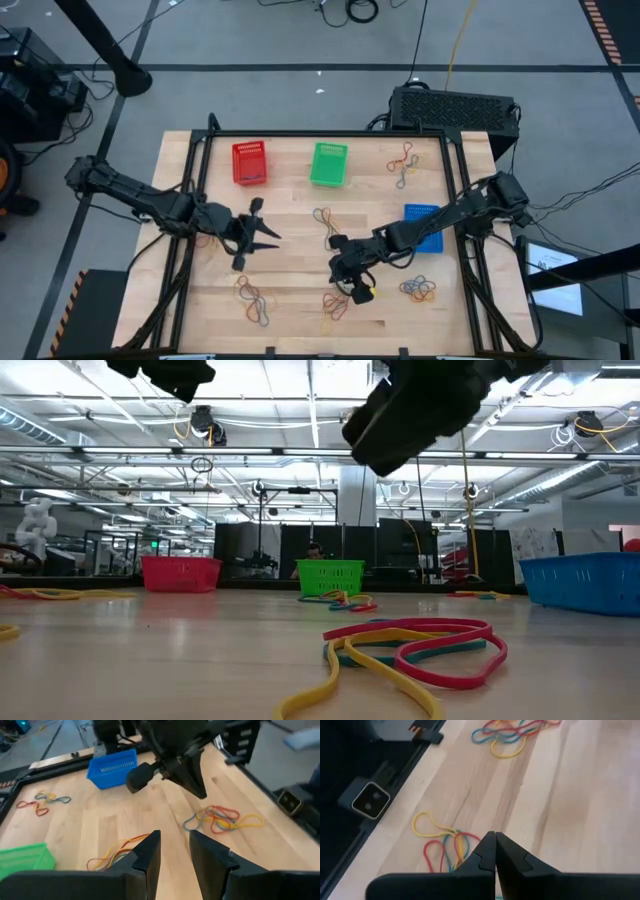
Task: Sort rubber bands into baskets
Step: Put the red rubber band into the blue bin
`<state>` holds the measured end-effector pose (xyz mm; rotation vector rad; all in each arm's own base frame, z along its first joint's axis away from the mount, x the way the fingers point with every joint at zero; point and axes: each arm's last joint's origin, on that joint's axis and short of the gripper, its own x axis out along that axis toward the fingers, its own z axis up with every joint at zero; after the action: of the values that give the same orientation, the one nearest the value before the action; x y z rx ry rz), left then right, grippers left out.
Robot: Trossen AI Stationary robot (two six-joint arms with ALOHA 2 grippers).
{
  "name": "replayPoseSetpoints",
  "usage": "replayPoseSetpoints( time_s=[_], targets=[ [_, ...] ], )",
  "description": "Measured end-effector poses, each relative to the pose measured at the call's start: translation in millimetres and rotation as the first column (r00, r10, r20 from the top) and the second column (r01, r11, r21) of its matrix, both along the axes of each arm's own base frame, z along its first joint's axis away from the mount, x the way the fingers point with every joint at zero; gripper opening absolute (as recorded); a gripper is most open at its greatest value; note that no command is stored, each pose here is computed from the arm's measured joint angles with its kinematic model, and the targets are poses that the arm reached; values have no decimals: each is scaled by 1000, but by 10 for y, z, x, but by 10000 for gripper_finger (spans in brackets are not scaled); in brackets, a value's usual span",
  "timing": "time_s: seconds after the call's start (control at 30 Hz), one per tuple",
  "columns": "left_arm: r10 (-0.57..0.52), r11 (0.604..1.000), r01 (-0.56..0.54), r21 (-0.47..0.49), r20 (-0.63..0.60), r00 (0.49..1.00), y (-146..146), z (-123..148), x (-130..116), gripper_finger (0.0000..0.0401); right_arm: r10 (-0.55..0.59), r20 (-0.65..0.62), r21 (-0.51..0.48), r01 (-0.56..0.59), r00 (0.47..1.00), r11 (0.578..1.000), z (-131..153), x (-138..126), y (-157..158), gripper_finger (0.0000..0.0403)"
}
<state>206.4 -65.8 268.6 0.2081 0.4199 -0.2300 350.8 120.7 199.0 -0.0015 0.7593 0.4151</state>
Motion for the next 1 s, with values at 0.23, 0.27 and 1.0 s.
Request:
replayPoseSetpoints(
  time_s=[0.23,0.27,1.0],
  targets=[
    [20,1000,-20,20,-27,999,-8,-60,47,111,137,-43,-58,-140,990,988,-234,-1,139,2],
    [22,1000,-21,21,-29,999,-9,-65,51,111,151,-45,-66,-154,987,986,-272,4,158,4],
    [25,999,-23,27,-52,998,-5,-86,43,111,193,-85,-81,-200,978,976,-673,65,321,132]
  ],
)
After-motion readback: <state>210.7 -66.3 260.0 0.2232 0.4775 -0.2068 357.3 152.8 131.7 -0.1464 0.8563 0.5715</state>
